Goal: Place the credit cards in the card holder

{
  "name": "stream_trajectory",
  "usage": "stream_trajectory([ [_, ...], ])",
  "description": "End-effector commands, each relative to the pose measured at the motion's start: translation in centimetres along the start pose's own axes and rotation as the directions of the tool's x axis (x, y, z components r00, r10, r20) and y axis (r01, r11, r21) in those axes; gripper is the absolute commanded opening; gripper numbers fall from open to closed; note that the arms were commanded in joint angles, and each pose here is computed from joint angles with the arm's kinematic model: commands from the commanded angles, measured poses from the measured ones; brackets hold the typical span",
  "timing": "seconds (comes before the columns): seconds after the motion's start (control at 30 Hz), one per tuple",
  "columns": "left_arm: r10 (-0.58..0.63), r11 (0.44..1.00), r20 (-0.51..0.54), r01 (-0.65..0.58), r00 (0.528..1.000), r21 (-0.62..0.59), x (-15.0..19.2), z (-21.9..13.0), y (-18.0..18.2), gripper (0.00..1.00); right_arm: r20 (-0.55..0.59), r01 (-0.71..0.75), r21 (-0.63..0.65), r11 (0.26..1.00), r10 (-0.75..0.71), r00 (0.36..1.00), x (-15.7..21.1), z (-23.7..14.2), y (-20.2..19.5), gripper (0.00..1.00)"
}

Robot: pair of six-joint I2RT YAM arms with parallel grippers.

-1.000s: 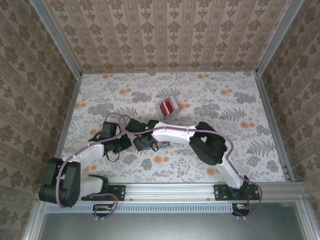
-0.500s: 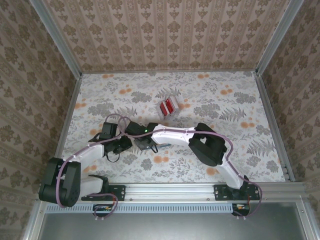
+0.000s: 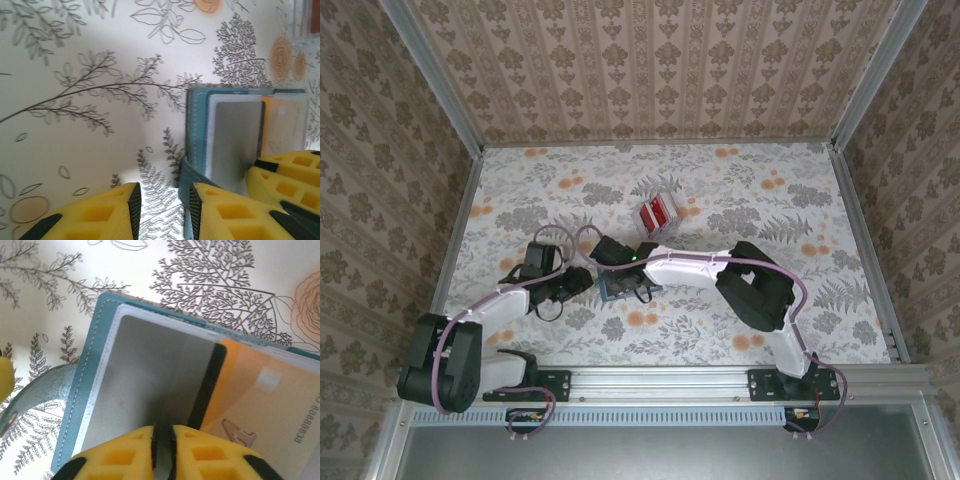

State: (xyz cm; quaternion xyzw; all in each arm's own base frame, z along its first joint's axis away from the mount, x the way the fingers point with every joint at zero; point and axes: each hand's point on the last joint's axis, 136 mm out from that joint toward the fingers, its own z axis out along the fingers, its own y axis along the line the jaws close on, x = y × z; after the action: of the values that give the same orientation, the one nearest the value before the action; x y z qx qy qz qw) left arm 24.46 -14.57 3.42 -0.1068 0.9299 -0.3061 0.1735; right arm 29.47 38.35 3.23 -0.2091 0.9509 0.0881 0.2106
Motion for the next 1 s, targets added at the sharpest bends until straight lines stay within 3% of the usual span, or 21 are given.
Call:
stream_trajectory([
  [0.0, -0.008, 1.000, -0.014, 0.008, 1.000, 0.027, 0.1, 0.3, -0.8, 0.33, 0.004, -0.044, -0.085, 0.995, 0.044, 0.999, -0.5, -0.8, 0.6, 0.13],
  [0.1, -0.005, 1.000, -0.013, 0.006, 1.000, 0.024, 0.1, 0.4, -0.9, 0.33, 0.003, -0.058, -0.102, 0.993, 0.058, 0.998, -0.5, -1.2, 0.5, 0.15],
  [0.27, -0.003, 1.000, 0.001, 0.003, 1.000, 0.021, 0.0, 0.2, -0.9, 0.34, 0.027, -0.054, -0.061, 0.997, 0.056, 0.998, -0.6, -2.3, -0.3, 0.27],
  [0.97, -0.003, 1.000, -0.021, 0.003, 1.000, 0.009, 0.6, 0.7, -0.3, 0.35, -0.067, 0.076, 0.098, 0.992, -0.070, 0.995, 0.8, 0.9, 0.3, 0.34],
])
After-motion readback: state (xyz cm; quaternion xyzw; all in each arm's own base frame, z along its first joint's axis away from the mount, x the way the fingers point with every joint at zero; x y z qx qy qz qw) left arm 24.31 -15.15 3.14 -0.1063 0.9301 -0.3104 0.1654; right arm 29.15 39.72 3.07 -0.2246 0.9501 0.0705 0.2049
